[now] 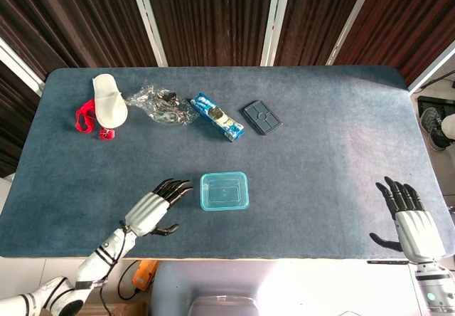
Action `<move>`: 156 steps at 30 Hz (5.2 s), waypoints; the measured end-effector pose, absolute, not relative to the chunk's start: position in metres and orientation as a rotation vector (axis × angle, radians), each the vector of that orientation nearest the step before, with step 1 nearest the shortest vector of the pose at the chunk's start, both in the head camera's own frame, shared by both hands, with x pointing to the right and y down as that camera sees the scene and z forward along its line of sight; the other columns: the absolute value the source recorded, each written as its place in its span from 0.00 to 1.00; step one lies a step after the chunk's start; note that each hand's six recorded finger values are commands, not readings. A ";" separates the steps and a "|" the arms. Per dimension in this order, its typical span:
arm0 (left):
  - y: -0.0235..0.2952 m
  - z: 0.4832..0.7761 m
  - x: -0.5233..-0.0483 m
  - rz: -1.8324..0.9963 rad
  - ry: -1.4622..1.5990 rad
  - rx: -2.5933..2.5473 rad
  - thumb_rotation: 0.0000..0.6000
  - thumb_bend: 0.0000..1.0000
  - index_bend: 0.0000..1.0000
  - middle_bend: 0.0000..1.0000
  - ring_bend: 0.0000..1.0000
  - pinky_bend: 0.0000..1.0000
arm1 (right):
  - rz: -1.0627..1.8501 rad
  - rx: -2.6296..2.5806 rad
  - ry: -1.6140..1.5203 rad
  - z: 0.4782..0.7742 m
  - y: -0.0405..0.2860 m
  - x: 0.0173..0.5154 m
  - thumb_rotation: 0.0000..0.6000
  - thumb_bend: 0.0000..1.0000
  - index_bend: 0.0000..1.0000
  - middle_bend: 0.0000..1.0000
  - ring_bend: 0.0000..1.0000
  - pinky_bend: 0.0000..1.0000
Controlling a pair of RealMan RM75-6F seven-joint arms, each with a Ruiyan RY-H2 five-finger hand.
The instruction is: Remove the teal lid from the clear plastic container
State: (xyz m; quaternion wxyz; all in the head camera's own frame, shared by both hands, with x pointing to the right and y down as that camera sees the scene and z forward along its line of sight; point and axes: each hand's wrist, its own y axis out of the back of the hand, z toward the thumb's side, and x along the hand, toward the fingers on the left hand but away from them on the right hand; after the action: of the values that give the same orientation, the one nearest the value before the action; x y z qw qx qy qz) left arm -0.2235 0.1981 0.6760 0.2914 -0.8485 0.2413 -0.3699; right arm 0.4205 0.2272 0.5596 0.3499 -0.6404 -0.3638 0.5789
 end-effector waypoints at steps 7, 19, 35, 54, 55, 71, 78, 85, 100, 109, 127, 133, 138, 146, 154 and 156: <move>0.189 0.700 -0.196 -1.019 0.615 -2.232 1.00 0.27 0.00 0.00 0.00 0.00 | 1.509 -1.655 -0.940 0.560 0.227 0.422 1.00 0.24 0.00 0.00 0.00 0.00; 0.186 0.715 -0.170 -1.060 0.566 -2.264 1.00 0.27 0.00 0.00 0.00 0.00 | 1.497 -1.659 -0.952 0.555 0.227 0.425 1.00 0.24 0.00 0.00 0.00 0.00; 0.176 0.729 -0.146 -1.044 0.596 -2.298 1.00 0.27 0.00 0.00 0.00 0.00 | 1.498 -1.675 -0.950 0.552 0.229 0.427 1.00 0.24 0.00 0.00 0.00 0.00; 0.167 0.744 -0.142 -1.090 0.626 -2.338 1.00 0.27 0.01 0.08 0.05 0.07 | 1.504 -1.678 -0.943 0.552 0.230 0.428 1.00 0.24 0.00 0.00 0.00 0.00; 0.167 0.745 -0.141 -1.088 0.634 -2.343 1.00 0.28 0.03 0.15 0.11 0.12 | 1.504 -1.680 -0.939 0.553 0.230 0.428 1.00 0.24 0.00 0.00 0.00 0.00; 0.182 0.754 -0.135 -0.964 0.729 -2.361 1.00 0.37 0.39 0.51 0.39 0.43 | 1.489 -1.707 -0.912 0.557 0.231 0.421 1.00 0.24 0.00 0.00 0.00 0.00; 0.195 0.750 -0.138 -0.910 0.721 -2.401 1.00 0.39 0.42 0.55 0.43 0.53 | 1.381 -1.788 -0.819 0.571 0.224 0.396 1.00 0.24 0.00 0.00 0.00 0.00; 0.203 0.746 -0.143 -0.887 0.734 -2.448 1.00 0.39 0.41 0.55 0.43 0.53 | 1.135 -1.887 -0.633 0.608 0.202 0.343 1.00 0.24 0.00 0.00 0.00 0.00; 0.206 0.740 -0.145 -0.820 0.747 -2.432 1.00 0.39 0.37 0.53 0.41 0.52 | 0.879 -2.081 -0.445 0.682 0.201 0.249 1.00 0.25 0.11 0.00 0.00 0.00; 0.206 0.740 -0.148 -0.811 0.762 -2.440 1.00 0.39 0.37 0.53 0.41 0.52 | 0.714 -2.094 -0.450 0.690 0.199 0.213 1.00 0.41 0.40 0.05 0.00 0.00; 0.209 0.746 -0.158 -0.833 0.785 -2.483 1.00 0.39 0.37 0.53 0.41 0.51 | 0.695 -2.057 -0.411 0.698 0.196 0.200 1.00 0.49 0.46 0.06 0.00 0.00; 0.210 0.746 -0.158 -0.822 0.784 -2.479 1.00 0.39 0.37 0.53 0.41 0.51 | 0.700 -2.057 -0.415 0.700 0.193 0.198 1.00 0.49 0.48 0.07 0.00 0.00; 0.210 0.747 -0.159 -0.820 0.782 -2.482 1.00 0.38 0.36 0.53 0.41 0.51 | 0.701 -2.056 -0.412 0.702 0.193 0.195 1.00 0.49 0.50 0.07 0.00 0.00; 0.211 0.748 -0.159 -0.819 0.781 -2.484 1.00 0.38 0.36 0.53 0.41 0.51 | 0.698 -2.063 -0.422 0.705 0.195 0.188 1.00 0.49 0.50 0.08 0.00 0.00; 0.213 0.748 -0.158 -0.814 0.771 -2.481 1.00 0.39 0.36 0.53 0.41 0.51 | 0.701 -2.048 -0.420 0.707 0.196 0.181 1.00 0.49 0.50 0.08 0.00 0.00; 0.213 0.748 -0.157 -0.811 0.767 -2.478 1.00 0.38 0.36 0.53 0.41 0.51 | 0.702 -2.049 -0.420 0.708 0.197 0.180 1.00 0.49 0.50 0.08 0.00 0.00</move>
State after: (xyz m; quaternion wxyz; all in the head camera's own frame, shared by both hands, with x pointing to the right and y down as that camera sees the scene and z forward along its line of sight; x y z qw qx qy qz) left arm -0.1575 0.2132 0.7480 0.2100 -0.8914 0.2760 -0.2918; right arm 0.1798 0.1967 0.7082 0.4509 -0.8289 -0.1700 0.2842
